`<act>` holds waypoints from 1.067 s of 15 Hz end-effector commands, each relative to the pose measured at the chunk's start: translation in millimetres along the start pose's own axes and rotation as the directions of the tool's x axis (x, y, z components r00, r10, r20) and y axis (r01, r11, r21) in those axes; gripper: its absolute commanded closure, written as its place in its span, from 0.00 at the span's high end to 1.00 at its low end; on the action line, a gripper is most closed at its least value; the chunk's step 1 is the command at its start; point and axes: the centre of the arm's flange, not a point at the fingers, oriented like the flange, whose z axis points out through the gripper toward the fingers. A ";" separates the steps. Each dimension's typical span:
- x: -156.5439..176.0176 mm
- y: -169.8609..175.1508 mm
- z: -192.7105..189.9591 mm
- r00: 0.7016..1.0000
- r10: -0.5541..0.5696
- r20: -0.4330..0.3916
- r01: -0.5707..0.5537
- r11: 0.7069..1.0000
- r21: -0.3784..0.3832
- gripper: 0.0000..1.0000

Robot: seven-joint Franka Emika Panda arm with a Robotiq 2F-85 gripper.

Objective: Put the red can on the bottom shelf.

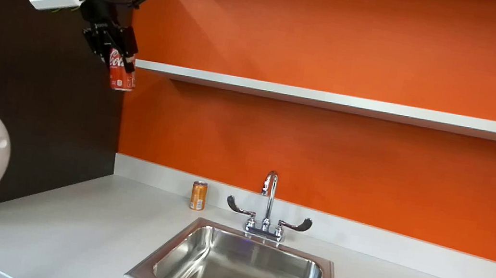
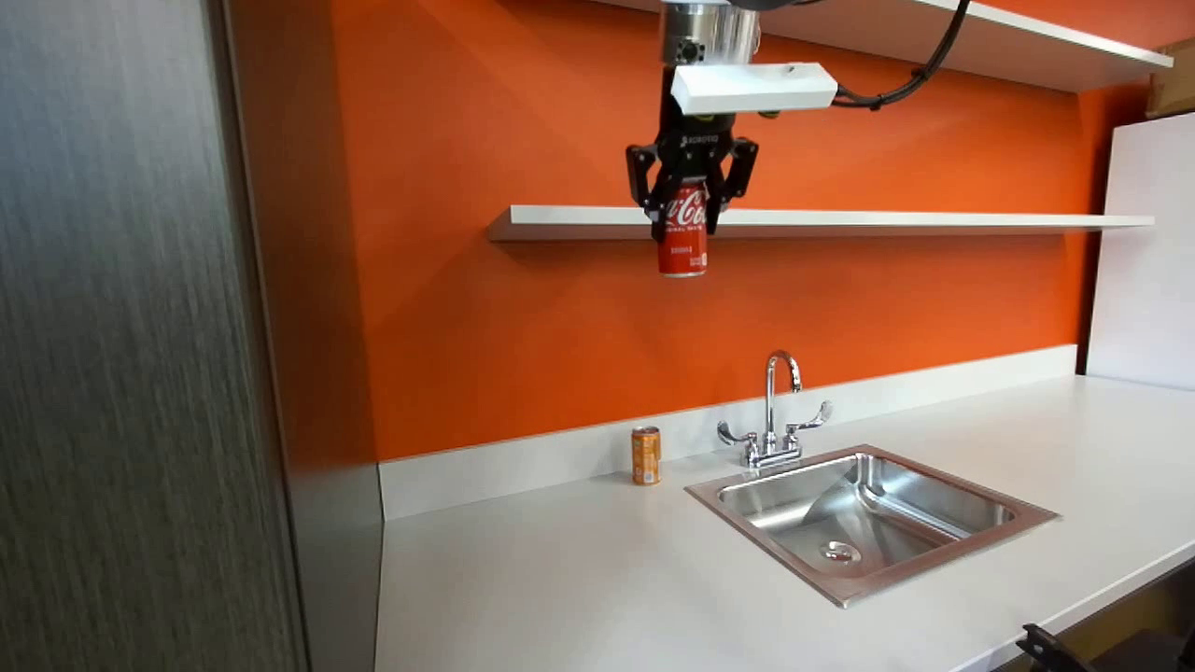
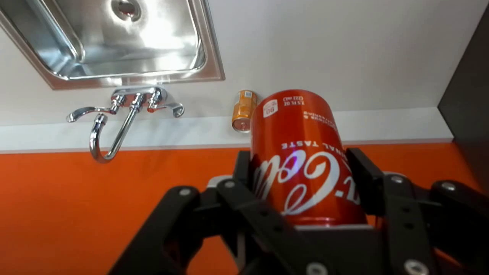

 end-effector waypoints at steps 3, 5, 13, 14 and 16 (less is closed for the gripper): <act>62.4 -6.7 -61.4 0.990 0.022 -0.137 -0.026 0.999 -0.026 0.39; 84.5 -7.9 -75.5 0.984 0.037 -0.177 -0.042 0.999 -0.026 0.39; 168.2 -5.9 -80.1 0.966 0.076 -0.247 -0.087 0.995 -0.038 0.39; 176.8 -7.3 -76.1 0.965 0.077 -0.250 -0.089 0.995 -0.037 0.39; 192.1 -9.3 -68.1 0.965 0.080 -0.250 -0.092 0.995 -0.037 0.39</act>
